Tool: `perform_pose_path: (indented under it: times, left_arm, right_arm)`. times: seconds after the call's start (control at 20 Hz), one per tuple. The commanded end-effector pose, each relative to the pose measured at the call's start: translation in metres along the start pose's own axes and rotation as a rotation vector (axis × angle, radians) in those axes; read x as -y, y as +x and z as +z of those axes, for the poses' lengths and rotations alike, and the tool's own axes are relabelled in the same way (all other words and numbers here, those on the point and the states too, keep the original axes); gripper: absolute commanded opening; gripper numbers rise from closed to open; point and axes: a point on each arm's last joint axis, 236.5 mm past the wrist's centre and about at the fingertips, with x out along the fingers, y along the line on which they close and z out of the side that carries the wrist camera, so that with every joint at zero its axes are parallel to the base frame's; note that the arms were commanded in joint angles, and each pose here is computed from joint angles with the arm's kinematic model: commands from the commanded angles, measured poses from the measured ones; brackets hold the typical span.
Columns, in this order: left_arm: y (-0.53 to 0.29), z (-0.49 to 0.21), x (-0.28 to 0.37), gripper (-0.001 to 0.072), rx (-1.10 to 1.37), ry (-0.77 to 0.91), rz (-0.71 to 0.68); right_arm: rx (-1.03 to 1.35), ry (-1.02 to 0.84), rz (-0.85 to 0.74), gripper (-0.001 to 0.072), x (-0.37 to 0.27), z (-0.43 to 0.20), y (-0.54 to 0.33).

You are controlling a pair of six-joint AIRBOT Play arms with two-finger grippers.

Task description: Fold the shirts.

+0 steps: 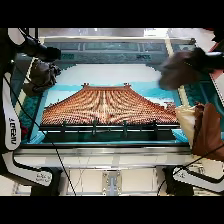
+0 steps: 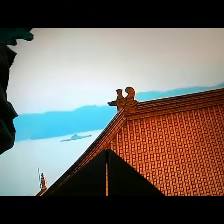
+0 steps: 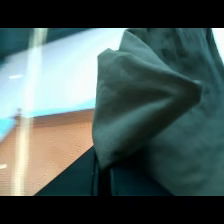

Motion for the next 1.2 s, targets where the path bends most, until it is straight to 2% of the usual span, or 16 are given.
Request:
perform_pose_path:
  times: [0.0,0.2,0.35,0.65,0.7,0.75,0.85,0.9,1.0,1.15]
  left_arm:
    - [-0.001,0.004,0.02,0.0016,0.016,-0.024,-0.084]
    - [-0.004,0.007,0.04,0.0017,0.027,-0.047,-0.17]
    - [-0.006,0.007,0.05,0.0016,0.022,-0.057,-0.213]
    - [-0.009,0.011,0.063,0.0017,0.039,-0.075,-0.27]
    - [-0.009,0.012,0.063,0.0017,0.04,-0.075,-0.272]
    - [-0.009,0.012,0.063,0.0017,0.041,-0.075,-0.272]
    - [-0.009,0.012,0.063,0.0017,0.043,-0.076,-0.27]
    - [-0.009,0.013,0.063,0.0017,0.046,-0.076,-0.269]
    - [-0.009,0.014,0.063,0.0017,0.049,-0.077,-0.269]
    - [-0.009,0.011,0.063,0.0017,0.038,-0.076,-0.271]
  right_arm:
    - [-0.198,0.178,-0.414,0.0024,0.115,-0.078,-0.102]
    - [-0.507,0.413,-0.495,0.0026,0.175,-0.183,-0.116]
    - [-0.702,0.504,-0.671,0.0025,0.222,-0.254,-0.125]
    - [-0.712,0.475,-0.627,0.0028,0.243,-0.297,-0.071]
    - [-0.7,0.474,-0.619,0.0039,0.245,-0.3,-0.065]
    - [-0.692,0.477,-0.606,0.0101,0.244,-0.301,-0.06]
    - [-0.679,0.483,-0.589,0.0355,0.236,-0.295,-0.063]
    - [-0.661,0.479,-0.593,0.039,0.232,-0.287,-0.071]
    - [-0.539,0.438,-0.626,0.039,0.223,-0.249,-0.096]
    - [-0.133,0.312,-0.587,0.0387,0.18,-0.148,-0.138]
